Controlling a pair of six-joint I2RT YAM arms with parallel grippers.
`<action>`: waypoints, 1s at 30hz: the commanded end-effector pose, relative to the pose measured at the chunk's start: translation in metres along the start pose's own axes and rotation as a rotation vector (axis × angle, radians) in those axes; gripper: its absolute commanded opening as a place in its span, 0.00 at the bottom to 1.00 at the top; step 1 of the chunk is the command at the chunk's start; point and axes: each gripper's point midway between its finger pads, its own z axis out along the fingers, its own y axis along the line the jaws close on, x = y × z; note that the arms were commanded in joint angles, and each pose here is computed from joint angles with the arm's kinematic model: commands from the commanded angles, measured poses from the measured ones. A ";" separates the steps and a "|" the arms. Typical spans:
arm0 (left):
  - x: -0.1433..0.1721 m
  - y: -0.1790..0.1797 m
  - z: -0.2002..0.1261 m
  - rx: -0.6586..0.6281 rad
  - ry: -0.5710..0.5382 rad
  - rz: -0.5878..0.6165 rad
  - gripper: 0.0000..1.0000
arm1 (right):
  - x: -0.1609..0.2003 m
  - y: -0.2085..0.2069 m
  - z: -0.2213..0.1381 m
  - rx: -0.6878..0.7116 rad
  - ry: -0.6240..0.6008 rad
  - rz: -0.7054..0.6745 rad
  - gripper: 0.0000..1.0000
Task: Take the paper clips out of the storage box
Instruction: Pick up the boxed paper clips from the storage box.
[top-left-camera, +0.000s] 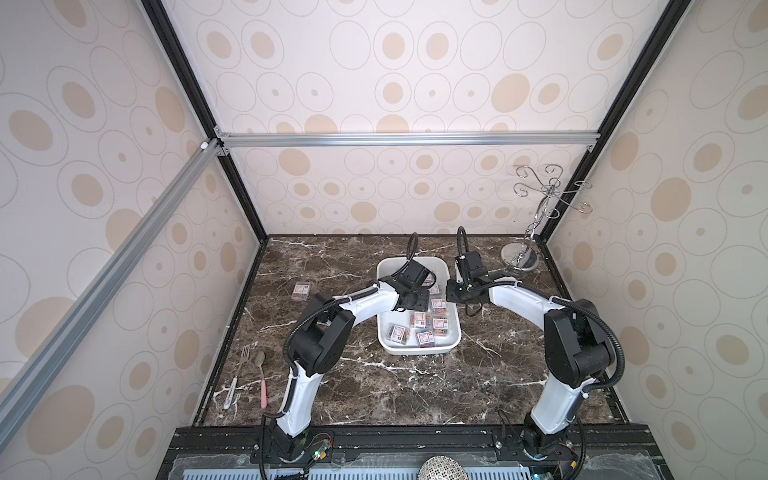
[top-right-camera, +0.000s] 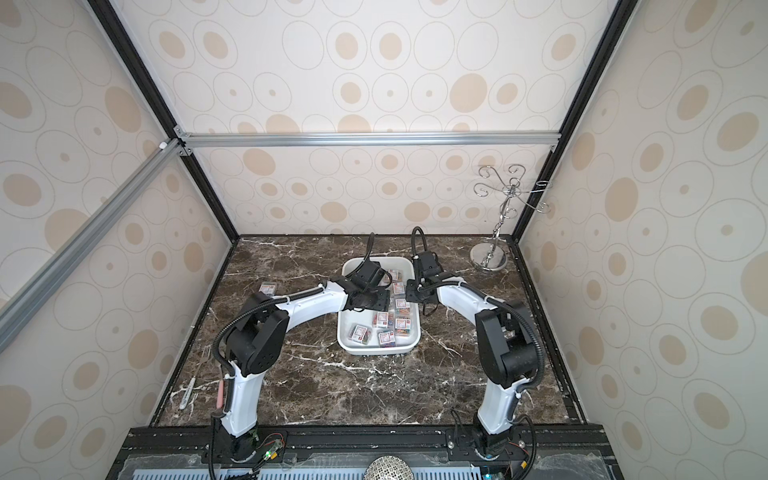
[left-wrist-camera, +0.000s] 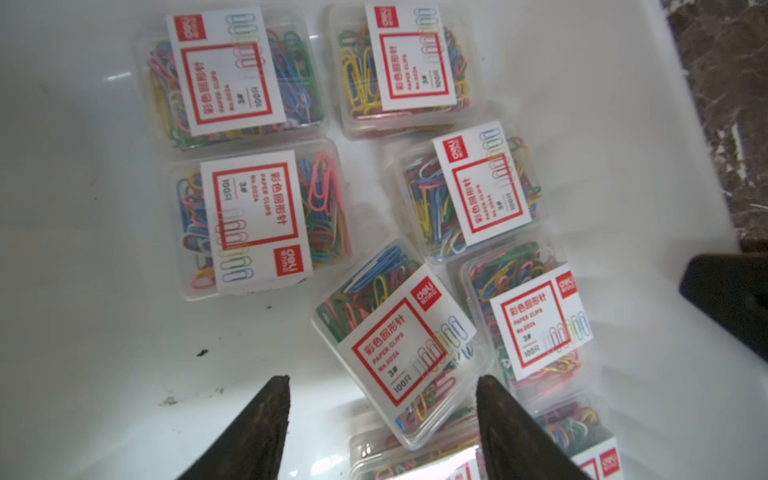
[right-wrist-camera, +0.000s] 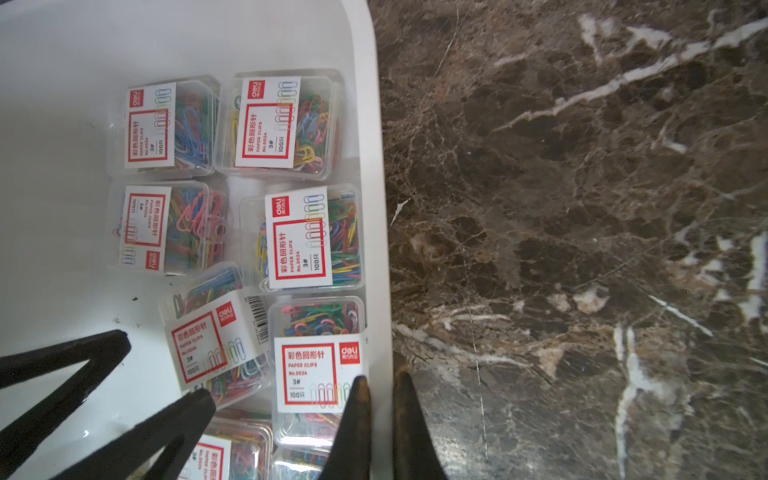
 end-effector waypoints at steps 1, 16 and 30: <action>-0.007 -0.007 0.006 0.002 -0.018 -0.032 0.71 | 0.019 -0.008 0.000 0.021 0.061 0.015 0.00; -0.018 -0.013 0.017 0.005 -0.066 -0.095 0.72 | 0.023 -0.009 0.003 0.018 0.071 0.013 0.00; -0.010 0.023 0.013 -0.206 -0.018 0.045 0.70 | 0.023 -0.009 -0.001 0.019 0.065 0.013 0.00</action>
